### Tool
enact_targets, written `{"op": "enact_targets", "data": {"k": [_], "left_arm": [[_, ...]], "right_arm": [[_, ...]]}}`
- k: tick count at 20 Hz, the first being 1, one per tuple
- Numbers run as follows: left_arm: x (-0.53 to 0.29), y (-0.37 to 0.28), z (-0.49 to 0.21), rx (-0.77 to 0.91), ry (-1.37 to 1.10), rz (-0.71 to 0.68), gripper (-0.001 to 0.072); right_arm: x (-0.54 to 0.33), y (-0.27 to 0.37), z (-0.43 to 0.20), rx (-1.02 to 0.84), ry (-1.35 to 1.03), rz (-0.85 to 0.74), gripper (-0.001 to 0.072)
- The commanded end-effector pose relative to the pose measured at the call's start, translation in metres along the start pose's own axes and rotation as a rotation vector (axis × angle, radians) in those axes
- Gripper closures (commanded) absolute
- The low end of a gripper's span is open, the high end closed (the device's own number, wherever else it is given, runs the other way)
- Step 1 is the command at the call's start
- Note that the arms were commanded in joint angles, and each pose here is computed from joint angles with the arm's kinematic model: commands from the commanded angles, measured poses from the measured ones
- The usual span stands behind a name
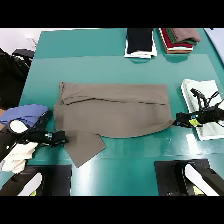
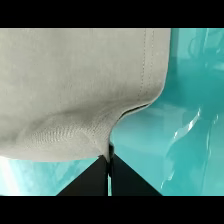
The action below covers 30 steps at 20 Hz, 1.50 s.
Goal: Fold the shirts.
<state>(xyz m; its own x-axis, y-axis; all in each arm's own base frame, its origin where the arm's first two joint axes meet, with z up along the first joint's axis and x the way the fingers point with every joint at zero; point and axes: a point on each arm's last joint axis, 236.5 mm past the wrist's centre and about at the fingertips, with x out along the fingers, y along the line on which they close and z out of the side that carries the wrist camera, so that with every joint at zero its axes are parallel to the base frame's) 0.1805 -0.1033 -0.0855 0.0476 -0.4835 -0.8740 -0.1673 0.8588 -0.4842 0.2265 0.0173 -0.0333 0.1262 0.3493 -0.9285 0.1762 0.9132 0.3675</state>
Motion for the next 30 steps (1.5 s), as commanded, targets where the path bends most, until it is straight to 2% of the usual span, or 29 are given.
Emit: {"op": "enact_targets", "data": {"k": [1,6,10,14,16,20,24,30], "left_arm": [[-0.009,-0.018,-0.003,0.067,0.027,-0.04,0.0682],[-0.038,-0.035,0.003,0.145,0.033,-0.041,0.0683],[-0.068,-0.032,0.003,0.165,-0.101,0.034,0.0684],[-0.09,-0.042,-0.031,0.206,-0.068,0.026,0.0683],[-0.103,-0.051,-0.025,0.217,-0.11,0.02,0.0684],[-0.121,-0.067,0.026,0.246,-0.254,0.013,0.0684],[-0.121,-0.066,0.103,0.294,-0.357,0.047,0.0683],[-0.096,-0.053,0.206,0.299,-0.37,0.102,0.0682]], "right_arm": [[-0.001,0.001,-0.004,-0.003,0.015,0.003,0.0698],[-0.004,-0.002,-0.016,-0.015,0.057,-0.018,0.0699],[-0.028,-0.01,-0.017,-0.037,-0.035,-0.077,0.0699],[-0.05,-0.015,-0.035,-0.034,-0.071,-0.121,0.0699],[-0.058,-0.017,-0.038,-0.025,-0.096,-0.137,0.07],[-0.055,-0.014,-0.022,-0.045,-0.091,-0.13,0.07],[-0.052,0.008,0.042,-0.097,-0.13,-0.126,0.07],[-0.021,0.033,0.119,-0.116,-0.06,-0.11,0.07]]}}
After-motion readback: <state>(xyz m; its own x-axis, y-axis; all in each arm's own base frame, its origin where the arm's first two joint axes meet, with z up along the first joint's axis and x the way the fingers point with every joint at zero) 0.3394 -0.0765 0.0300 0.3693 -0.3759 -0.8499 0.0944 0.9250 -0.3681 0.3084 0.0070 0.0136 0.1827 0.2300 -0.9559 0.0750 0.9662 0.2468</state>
